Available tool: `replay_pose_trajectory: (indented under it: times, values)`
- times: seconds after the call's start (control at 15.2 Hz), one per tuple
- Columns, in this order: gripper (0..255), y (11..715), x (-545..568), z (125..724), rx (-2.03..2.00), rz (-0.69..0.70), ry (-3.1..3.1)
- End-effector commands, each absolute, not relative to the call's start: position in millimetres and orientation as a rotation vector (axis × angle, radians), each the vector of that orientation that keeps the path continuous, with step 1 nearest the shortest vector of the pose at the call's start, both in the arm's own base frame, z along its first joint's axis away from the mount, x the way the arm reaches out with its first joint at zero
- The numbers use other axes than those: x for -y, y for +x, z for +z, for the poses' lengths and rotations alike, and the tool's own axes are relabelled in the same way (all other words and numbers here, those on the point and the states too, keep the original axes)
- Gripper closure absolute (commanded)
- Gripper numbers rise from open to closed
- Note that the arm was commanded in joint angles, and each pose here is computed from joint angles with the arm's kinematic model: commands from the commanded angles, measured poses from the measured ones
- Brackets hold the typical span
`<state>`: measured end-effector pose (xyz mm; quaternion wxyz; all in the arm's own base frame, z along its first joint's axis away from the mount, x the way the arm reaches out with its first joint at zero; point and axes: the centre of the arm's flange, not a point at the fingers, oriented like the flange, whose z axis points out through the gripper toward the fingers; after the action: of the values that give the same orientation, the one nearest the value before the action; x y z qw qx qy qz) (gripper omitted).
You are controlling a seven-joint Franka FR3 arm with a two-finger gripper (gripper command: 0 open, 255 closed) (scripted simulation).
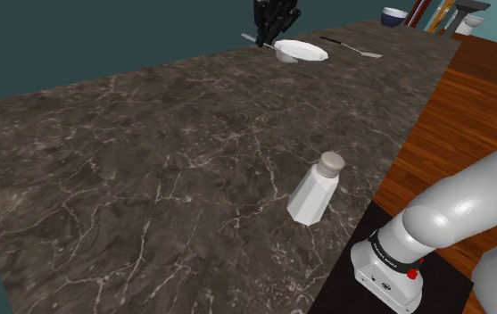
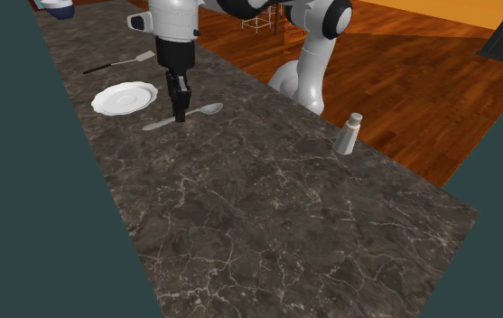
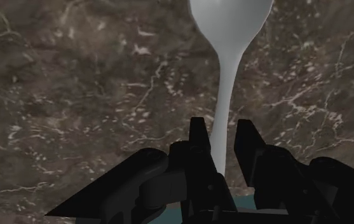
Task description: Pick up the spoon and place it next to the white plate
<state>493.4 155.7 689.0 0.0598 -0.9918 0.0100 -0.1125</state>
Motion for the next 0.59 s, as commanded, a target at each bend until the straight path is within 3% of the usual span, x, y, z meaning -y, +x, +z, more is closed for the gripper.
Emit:
replay_pose_trajectory:
  times: [0.0,0.53]
  values:
    - [255,497,-128,689,-0.027,-0.34,-3.002]
    - [255,512,-24,689,-0.027,-0.34,-3.002]
